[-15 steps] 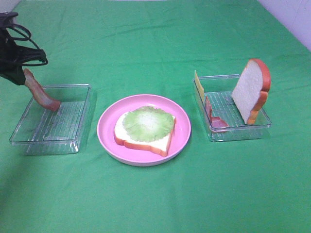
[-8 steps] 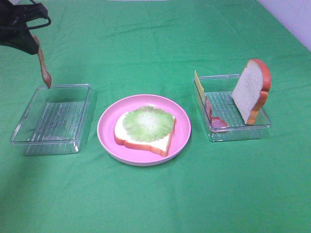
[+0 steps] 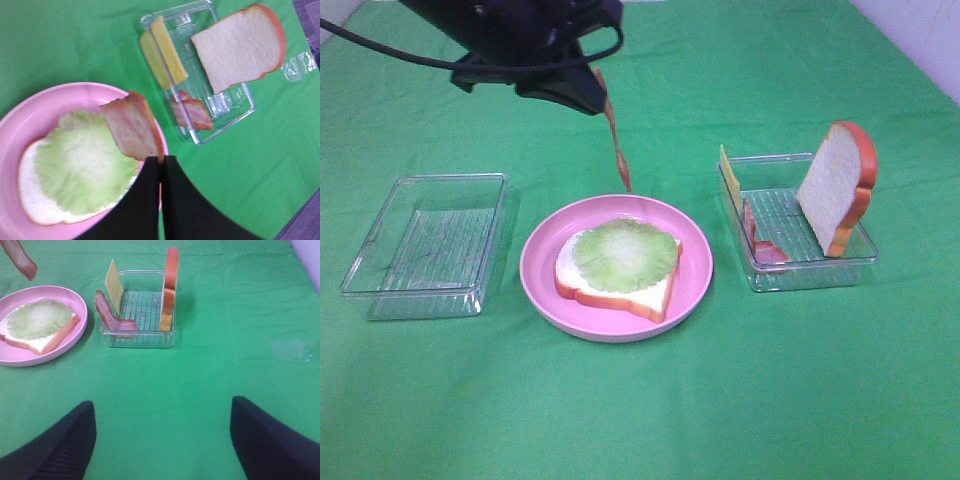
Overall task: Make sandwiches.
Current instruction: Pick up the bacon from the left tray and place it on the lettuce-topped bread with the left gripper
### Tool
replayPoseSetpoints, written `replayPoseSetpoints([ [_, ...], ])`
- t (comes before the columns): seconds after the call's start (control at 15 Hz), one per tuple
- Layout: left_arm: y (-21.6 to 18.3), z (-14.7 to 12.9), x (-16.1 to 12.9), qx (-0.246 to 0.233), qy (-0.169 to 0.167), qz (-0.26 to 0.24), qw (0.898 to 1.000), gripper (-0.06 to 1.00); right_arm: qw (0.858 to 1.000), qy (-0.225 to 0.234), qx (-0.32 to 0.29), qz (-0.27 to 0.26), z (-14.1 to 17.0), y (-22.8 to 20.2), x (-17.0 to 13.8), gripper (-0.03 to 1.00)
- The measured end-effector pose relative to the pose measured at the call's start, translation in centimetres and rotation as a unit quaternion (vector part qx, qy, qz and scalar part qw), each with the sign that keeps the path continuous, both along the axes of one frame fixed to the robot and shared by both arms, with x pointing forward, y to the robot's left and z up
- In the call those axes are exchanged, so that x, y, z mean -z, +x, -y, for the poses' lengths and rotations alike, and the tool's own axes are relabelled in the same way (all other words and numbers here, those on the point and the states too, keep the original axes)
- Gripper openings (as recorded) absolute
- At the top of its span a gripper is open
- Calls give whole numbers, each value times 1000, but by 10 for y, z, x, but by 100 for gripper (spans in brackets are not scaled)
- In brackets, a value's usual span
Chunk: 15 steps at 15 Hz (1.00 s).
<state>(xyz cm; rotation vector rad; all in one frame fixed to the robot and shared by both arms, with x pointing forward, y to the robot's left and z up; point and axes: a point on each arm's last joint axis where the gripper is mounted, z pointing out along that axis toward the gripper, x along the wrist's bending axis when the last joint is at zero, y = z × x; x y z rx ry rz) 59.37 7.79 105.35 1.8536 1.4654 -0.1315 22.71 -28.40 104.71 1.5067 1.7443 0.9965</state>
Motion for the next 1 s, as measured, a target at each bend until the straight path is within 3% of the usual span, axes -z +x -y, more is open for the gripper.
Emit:
replayPoseSetpoints([
  [0.2, -10, 49, 38, 27, 5, -13, 1000, 0, 1000, 0, 0, 0, 0, 0, 0, 71],
  [0.33, -8, 59, 68, 26, 21, -40, 999, 0, 1000, 0, 0, 0, 0, 0, 0, 71],
  [0.6, 0, 51, 100, 5, 72, -77, 994, 0, 1000, 0, 0, 0, 0, 0, 0, 71],
  [0.73, 3, 39, 107, -13, 133, -75, 988, 0, 1000, 0, 0, 0, 0, 0, 0, 71],
  [1.0, 5, 32, 109, -49, 168, -79, 981, 0, 1000, 0, 0, 0, 0, 0, 0, 71],
])
